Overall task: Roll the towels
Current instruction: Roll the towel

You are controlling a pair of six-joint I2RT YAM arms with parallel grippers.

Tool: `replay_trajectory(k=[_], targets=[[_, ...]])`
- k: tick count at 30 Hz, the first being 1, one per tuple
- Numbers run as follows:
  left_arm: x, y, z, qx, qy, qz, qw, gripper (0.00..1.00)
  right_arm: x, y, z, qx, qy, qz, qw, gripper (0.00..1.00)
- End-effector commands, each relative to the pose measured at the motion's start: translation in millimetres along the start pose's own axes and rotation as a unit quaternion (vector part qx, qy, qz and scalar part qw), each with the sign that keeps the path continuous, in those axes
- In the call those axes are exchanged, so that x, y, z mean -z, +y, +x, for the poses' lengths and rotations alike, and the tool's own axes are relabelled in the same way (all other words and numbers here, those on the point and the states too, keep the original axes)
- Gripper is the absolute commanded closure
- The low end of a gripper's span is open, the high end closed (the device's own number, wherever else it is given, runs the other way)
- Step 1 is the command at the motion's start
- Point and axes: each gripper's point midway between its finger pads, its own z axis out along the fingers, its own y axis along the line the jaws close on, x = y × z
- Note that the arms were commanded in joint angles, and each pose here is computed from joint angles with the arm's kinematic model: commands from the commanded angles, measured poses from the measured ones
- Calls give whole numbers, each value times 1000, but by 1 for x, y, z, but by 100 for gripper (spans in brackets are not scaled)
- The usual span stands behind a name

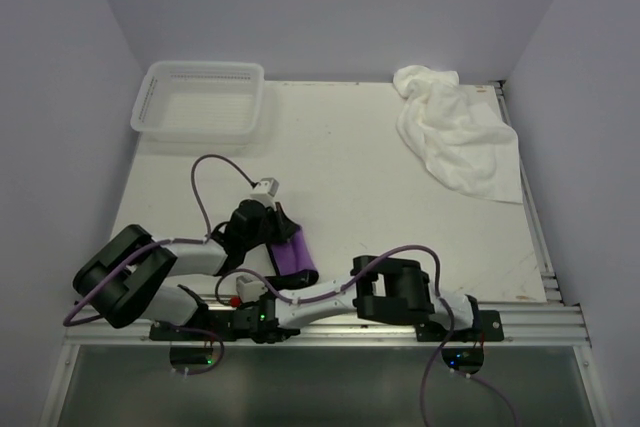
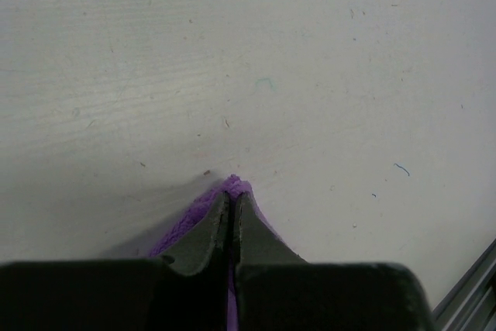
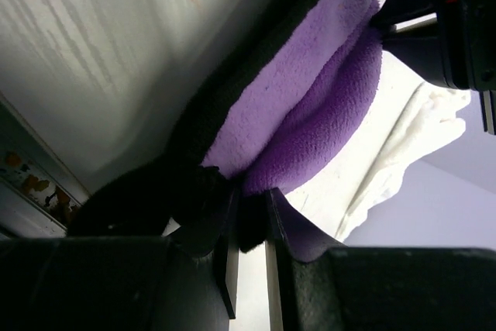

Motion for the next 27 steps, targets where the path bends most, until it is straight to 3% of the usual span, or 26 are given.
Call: replay_trajectory(k=[1, 4, 5, 17, 27], targets=[[6, 37, 7, -8, -8, -72, 997, 100, 3, 56, 10, 33, 30, -96, 994, 100], [9, 36, 5, -8, -5, -74, 997, 92, 3, 63, 12, 41, 40, -107, 993, 100], [11, 35, 4, -9, -6, -74, 997, 84, 3, 63, 10, 41, 41, -108, 992, 100], [30, 43, 1, -6, 4, -115, 993, 57, -7, 83, 16, 73, 73, -123, 987, 100], [46, 13, -46, -13, -33, -100, 994, 48, -10, 92, 16, 80, 80, -132, 985, 100]])
